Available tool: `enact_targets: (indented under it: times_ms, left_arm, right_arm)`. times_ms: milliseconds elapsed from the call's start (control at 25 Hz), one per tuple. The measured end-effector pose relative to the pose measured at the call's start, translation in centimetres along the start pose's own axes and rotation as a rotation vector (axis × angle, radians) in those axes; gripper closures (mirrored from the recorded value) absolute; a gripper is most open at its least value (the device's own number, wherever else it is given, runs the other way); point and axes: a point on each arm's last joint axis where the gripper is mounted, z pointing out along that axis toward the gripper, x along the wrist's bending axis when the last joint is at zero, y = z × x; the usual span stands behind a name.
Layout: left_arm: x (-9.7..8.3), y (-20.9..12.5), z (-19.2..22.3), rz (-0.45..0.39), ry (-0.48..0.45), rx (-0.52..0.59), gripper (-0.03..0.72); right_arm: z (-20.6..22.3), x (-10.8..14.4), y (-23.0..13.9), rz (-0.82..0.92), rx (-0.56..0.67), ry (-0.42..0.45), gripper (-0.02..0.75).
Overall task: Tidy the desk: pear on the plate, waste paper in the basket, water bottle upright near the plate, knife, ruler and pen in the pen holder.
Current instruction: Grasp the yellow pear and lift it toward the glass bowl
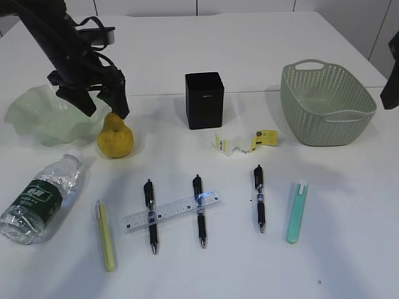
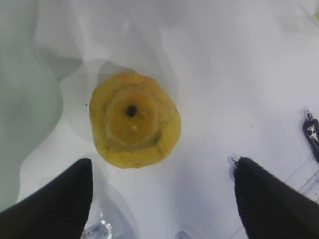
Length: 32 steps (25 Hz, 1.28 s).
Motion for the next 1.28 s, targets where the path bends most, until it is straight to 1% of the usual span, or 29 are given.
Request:
enact_targets:
  times_ms: [320,520,600,880,1080,1280]
  left_arm:
    - [-0.1,0.0,1.2,-0.004,-0.016,0.020,0.047]
    - [-0.2,0.3,1.3,-0.001,-0.012,-0.016,0.047]
    - [-0.1,0.5,1.4,-0.002,-0.009,-0.030,0.047]
    - [0.4,0.6,3.4,-0.011,-0.010,-0.008,0.047]
    - [0.3,1.4,3.0,-0.004,-0.008,-0.043,0.047]
    - [0.3,1.5,2.9,-0.003,-0.011,-0.045,0.047]
  right_arm:
    - [0.0,0.1,0.0,0.004,0.001,0.012,0.206]
    - [0.0,0.1,0.0,0.005,0.001,0.014,0.206]
    - [0.0,0.1,0.0,0.005,0.001,0.014,0.206]
    - [0.0,0.1,0.0,0.005,0.001,0.014,0.206]
    - [0.0,0.2,0.0,0.007,0.001,0.020,0.206]
    - [-0.1,0.2,0.0,0.007,-0.001,0.022,0.206]
